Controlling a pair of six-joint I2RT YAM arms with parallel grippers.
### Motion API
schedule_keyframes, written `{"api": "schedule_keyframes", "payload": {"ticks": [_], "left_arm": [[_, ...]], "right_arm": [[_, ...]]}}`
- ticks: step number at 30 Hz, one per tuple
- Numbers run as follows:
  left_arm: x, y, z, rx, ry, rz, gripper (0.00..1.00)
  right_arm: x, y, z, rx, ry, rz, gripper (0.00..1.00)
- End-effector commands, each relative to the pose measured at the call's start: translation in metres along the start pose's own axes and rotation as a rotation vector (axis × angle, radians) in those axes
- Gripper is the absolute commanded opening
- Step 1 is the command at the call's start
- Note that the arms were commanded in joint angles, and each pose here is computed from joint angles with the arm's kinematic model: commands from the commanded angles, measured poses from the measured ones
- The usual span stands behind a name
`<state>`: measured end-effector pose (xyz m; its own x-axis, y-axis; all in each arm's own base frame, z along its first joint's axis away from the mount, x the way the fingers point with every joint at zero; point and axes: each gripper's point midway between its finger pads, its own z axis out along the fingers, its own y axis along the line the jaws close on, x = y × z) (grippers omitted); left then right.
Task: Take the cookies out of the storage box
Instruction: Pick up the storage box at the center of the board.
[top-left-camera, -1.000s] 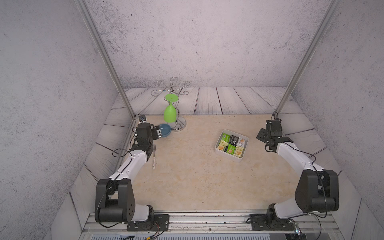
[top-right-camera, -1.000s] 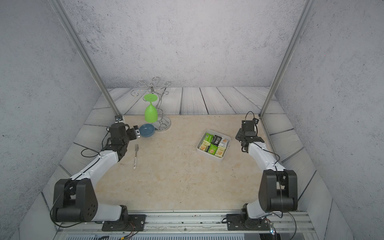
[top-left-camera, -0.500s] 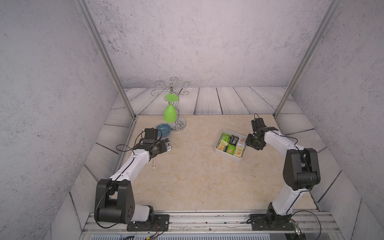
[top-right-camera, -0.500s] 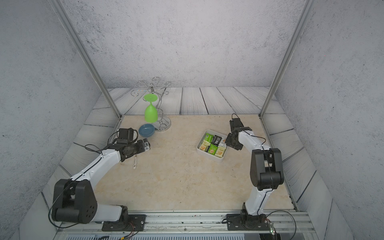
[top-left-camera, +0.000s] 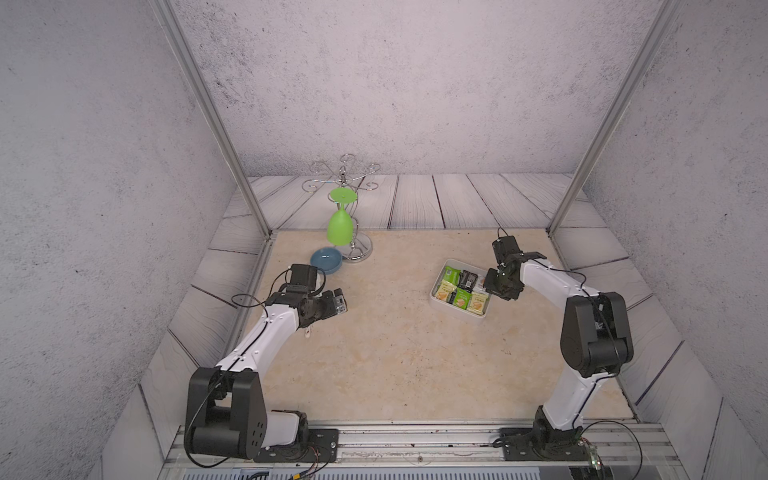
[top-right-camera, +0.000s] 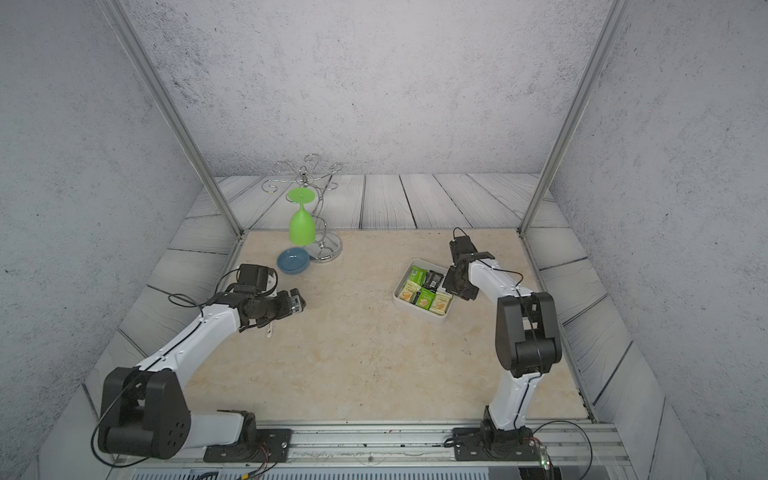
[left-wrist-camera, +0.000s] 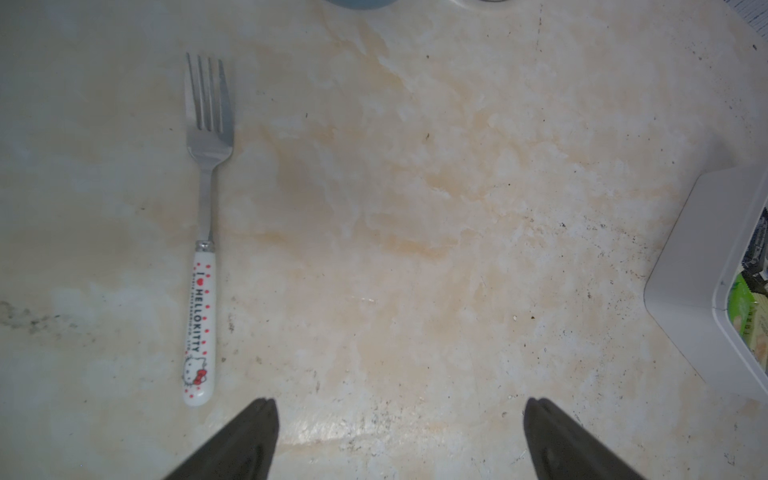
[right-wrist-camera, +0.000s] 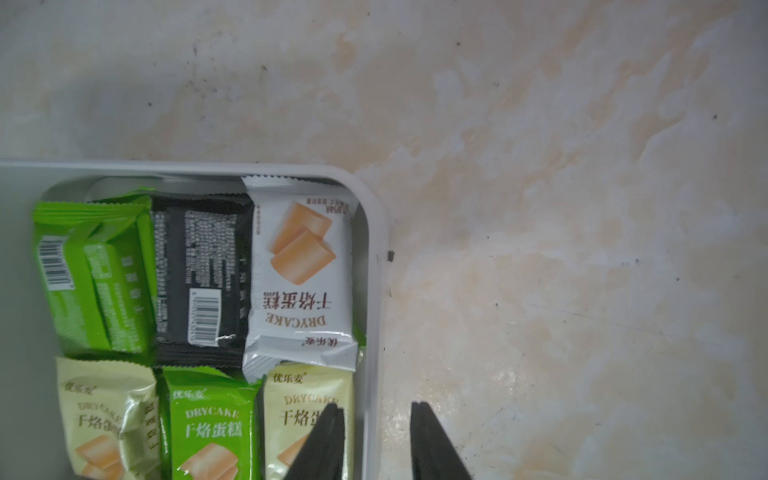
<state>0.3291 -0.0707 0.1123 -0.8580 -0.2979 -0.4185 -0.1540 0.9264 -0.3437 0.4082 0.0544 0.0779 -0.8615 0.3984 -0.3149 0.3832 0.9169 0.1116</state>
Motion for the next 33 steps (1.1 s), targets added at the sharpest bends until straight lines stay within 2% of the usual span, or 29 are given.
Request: {"api": "schedule_keyframes", "payload": {"ticks": [1,7,15,25,33], "left_arm": [[0.001,-0.005,-0.001,0.010,0.018,0.019,0.98],[0.003,-0.003,-0.002,0.004,0.021,0.022,0.98],[0.005,-0.002,-0.002,0.004,0.019,0.022,0.98],[-0.002,-0.011,-0.001,0.037,0.014,0.021,0.98],[-0.013,-0.028,0.000,0.095,0.020,0.011,0.98]], "right_arm": [[0.002,0.002,0.003,0.002,0.015,-0.001,0.29],[0.003,0.003,0.010,0.024,0.033,-0.017,0.28],[0.003,0.007,0.008,0.035,0.033,-0.057,0.07],[0.009,0.023,-0.027,0.030,0.000,-0.194,0.01],[0.057,0.044,-0.049,-0.072,0.053,-0.347,0.01]]}}
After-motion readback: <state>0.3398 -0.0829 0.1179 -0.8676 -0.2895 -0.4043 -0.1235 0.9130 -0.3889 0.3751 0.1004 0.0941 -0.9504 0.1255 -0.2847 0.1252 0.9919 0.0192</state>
